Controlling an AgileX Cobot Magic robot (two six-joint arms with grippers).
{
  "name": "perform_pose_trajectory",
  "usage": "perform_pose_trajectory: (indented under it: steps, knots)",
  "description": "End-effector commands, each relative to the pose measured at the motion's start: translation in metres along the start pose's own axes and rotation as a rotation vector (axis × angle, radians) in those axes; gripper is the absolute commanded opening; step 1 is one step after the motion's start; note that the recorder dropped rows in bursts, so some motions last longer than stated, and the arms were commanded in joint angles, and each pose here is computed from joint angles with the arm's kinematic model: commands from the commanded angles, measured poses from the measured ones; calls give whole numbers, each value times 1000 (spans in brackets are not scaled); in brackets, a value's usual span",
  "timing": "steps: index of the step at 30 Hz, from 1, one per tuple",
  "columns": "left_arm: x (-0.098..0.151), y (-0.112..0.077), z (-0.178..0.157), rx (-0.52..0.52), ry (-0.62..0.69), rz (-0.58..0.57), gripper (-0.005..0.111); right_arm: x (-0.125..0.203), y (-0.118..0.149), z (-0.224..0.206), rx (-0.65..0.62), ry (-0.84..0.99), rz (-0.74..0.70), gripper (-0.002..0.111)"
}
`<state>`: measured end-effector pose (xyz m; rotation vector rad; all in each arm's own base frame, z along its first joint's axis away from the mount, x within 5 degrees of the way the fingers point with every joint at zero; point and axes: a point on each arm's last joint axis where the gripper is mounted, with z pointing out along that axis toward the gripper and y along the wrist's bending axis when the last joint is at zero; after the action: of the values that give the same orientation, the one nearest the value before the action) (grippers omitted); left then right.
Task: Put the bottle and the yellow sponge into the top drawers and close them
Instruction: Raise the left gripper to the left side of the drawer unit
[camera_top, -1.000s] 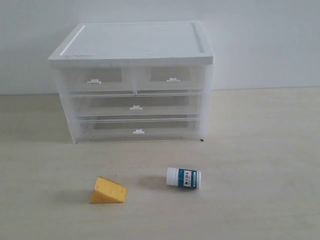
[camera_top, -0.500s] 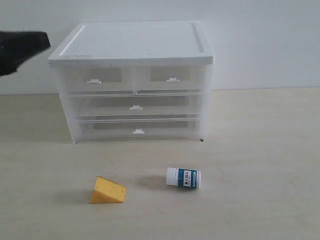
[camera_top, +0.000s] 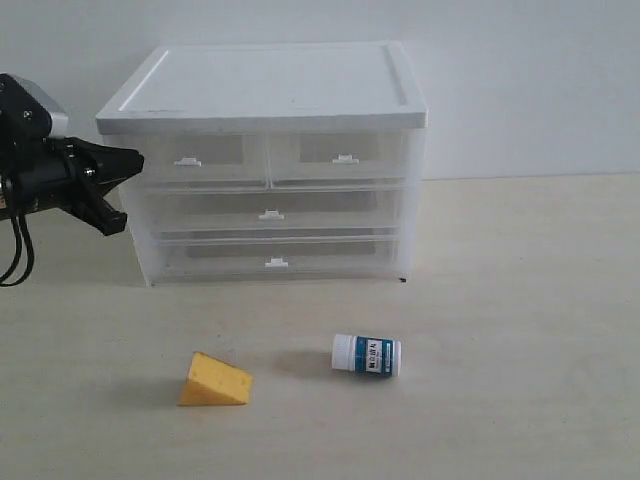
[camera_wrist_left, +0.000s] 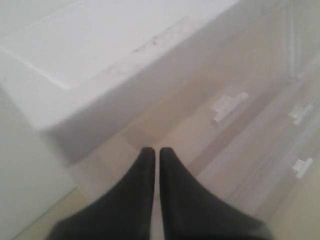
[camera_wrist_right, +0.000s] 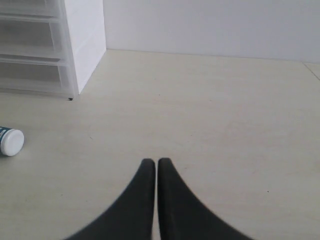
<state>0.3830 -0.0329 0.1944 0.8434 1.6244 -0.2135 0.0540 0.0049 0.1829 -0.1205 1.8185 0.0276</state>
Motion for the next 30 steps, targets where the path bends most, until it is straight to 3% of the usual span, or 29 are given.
perform_pose_trajectory:
  steps: [1, 3, 20, 27, 30]
  knots:
    - [1, 5, 8, -17, -23, 12, 4, -1, -1, -1, 10, -13, -3, 0]
    - [-1, 7, 9, -24, -30, 63, 4, -1, -1, -1, 10, -13, -3, 0]
    - [-9, 4, 9, 9, -125, 40, 4, -1, -1, -1, 10, -13, -3, 0]
    - [-3, 3, 16, -58, -8, -38, 4, -1, -1, -1, 10, -13, -3, 0]
    - [-6, -2, 19, -40, -15, -32, 4, -1, -1, -1, 10, -13, -3, 0]
